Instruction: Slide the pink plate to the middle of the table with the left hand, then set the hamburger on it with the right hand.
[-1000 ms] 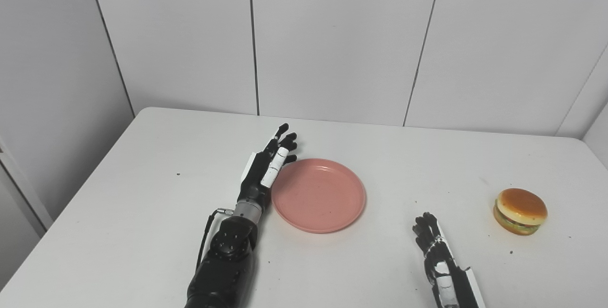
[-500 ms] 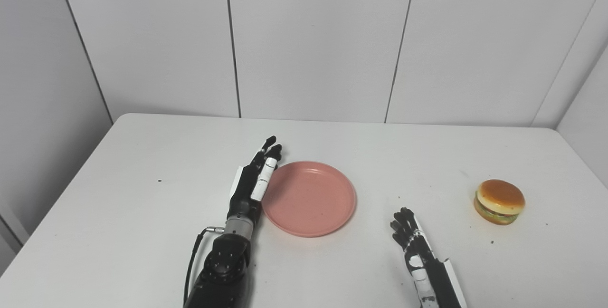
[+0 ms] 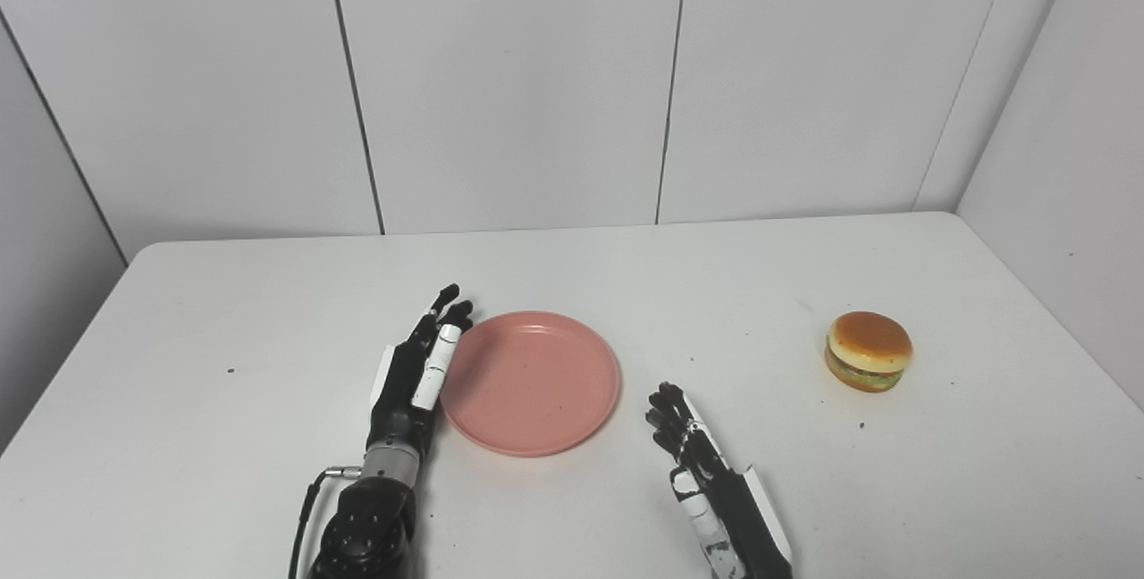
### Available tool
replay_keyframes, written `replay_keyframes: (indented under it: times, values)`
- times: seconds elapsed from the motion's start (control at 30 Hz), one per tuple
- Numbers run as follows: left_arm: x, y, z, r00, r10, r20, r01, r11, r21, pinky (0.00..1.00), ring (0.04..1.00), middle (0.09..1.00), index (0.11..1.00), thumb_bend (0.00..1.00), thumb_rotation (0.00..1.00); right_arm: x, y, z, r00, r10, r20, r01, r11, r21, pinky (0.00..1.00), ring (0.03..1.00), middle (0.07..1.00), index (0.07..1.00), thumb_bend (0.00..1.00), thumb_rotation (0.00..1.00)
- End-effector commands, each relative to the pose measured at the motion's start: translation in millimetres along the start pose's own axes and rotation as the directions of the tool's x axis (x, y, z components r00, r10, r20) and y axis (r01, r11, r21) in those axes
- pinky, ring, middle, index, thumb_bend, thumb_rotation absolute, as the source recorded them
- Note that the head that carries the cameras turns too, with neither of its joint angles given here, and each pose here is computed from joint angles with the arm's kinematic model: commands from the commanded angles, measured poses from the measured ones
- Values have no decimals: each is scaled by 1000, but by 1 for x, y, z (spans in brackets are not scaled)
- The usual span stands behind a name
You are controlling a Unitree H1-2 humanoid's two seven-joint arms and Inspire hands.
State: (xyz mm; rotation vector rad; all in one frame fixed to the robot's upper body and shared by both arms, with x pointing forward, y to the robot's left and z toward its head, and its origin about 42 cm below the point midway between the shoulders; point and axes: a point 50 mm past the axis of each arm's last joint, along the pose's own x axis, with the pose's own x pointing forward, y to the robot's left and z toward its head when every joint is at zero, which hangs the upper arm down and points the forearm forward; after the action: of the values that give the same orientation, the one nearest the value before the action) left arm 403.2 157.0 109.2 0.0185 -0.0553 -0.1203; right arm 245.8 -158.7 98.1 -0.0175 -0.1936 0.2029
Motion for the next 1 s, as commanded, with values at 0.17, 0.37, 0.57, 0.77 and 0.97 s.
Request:
replay_keyframes:
  times: [0.17, 0.37, 0.57, 0.77, 0.97]
  values:
    - [-15, 8, -21, 997, -7, -78, 7, 1000, 6, 867, 879, 881, 883, 741, 907, -21, 15, -15, 996, 0, -85, 3, 1000, 30, 962, 941, 951, 957, 790, 958]
    - [-15, 5, -23, 996, -15, -85, 15, 1000, -4, 863, 877, 879, 877, 770, 916, -20, 14, -15, 997, -5, -71, 6, 1000, 16, 971, 952, 961, 962, 788, 964]
    - [-9, 8, -25, 996, -16, -90, 16, 1000, -4, 869, 877, 872, 873, 799, 915, -14, 8, -10, 999, -48, 3, 48, 994, -95, 942, 952, 959, 957, 778, 990]
    - [-1, 15, -25, 995, -6, -98, 5, 1000, -4, 885, 889, 892, 887, 789, 928, -8, -1, 14, 983, -147, 112, 159, 981, -108, 904, 934, 933, 949, 748, 955]
    - [4, 19, -27, 993, -1, -115, -3, 999, -39, 895, 903, 889, 893, 766, 939, -2, -12, 49, 971, -172, 168, 209, 947, -243, 857, 938, 949, 951, 805, 958]
